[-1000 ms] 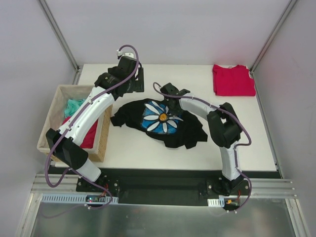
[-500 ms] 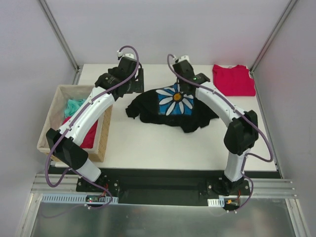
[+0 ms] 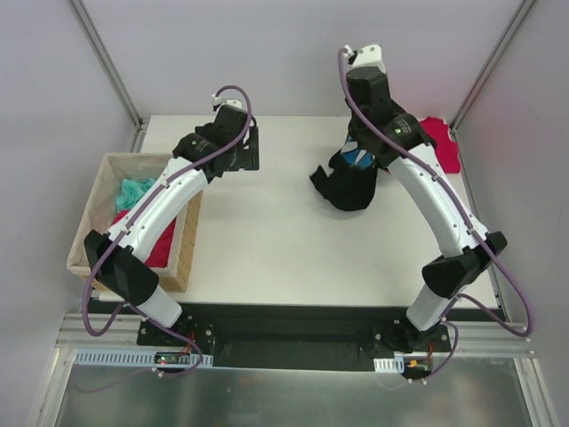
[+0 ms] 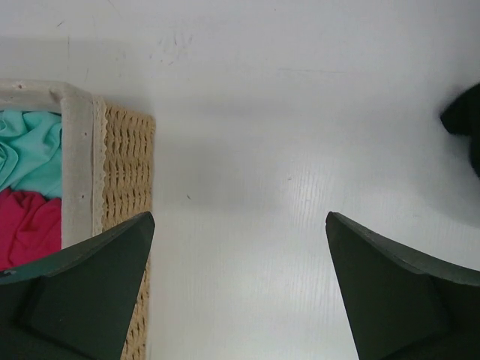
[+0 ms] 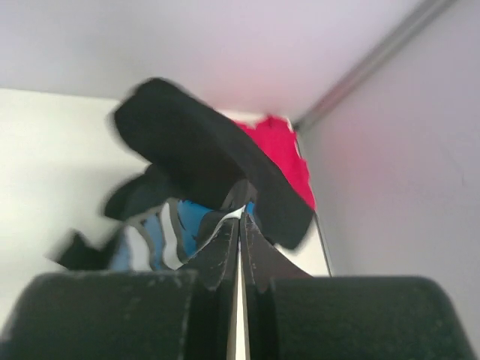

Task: Fold and stack the t-shirts

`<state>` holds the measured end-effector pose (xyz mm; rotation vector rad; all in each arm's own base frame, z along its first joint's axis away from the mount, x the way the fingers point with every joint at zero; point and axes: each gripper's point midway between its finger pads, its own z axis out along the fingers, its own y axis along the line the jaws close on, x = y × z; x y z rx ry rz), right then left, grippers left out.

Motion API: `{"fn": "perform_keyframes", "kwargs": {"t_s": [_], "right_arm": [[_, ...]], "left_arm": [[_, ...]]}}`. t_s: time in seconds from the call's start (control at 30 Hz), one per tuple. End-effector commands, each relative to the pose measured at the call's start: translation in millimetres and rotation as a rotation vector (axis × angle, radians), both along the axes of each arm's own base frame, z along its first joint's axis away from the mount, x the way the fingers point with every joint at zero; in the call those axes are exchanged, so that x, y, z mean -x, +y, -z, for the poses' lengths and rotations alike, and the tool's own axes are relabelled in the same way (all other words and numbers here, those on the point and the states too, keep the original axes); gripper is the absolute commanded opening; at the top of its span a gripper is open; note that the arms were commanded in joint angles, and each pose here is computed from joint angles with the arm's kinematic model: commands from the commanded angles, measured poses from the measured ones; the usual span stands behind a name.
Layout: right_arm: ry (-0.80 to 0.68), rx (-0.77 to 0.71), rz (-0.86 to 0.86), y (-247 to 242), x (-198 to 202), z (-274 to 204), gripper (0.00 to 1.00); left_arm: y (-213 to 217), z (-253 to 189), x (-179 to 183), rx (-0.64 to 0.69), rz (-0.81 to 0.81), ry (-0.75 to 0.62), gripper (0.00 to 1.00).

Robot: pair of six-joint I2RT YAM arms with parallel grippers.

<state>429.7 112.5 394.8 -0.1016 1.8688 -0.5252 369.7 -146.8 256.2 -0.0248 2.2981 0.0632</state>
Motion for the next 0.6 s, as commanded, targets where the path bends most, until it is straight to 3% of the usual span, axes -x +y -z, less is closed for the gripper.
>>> {"fn": "perform_keyframes", "kwargs": {"t_s": [0.0, 0.27, 0.3, 0.43, 0.57], "right_arm": [[-0.148, 0.036, -0.122, 48.5, 32.9, -75.3, 0.01], [-0.272, 0.118, -0.310, 156.8, 60.8, -117.9, 0.01], [-0.274, 0.179, -0.324, 167.7, 60.0, -117.7, 0.01], [-0.343, 0.162, -0.298, 172.3, 63.8, -138.8, 0.01], [-0.335, 0.176, -0.207, 137.3, 55.6, -142.1, 0.01]], "left_arm": [[2.8, -7.2, 3.4, 0.005, -0.013, -0.029, 0.99], [8.2, -7.2, 8.8, 0.000, -0.020, -0.037, 0.99], [8.6, -7.2, 9.5, 0.000, -0.020, -0.037, 0.99], [11.1, -5.7, 12.0, -0.008, -0.020, -0.036, 0.99], [10.7, -4.0, 11.5, -0.013, -0.016, -0.031, 0.99]]}}
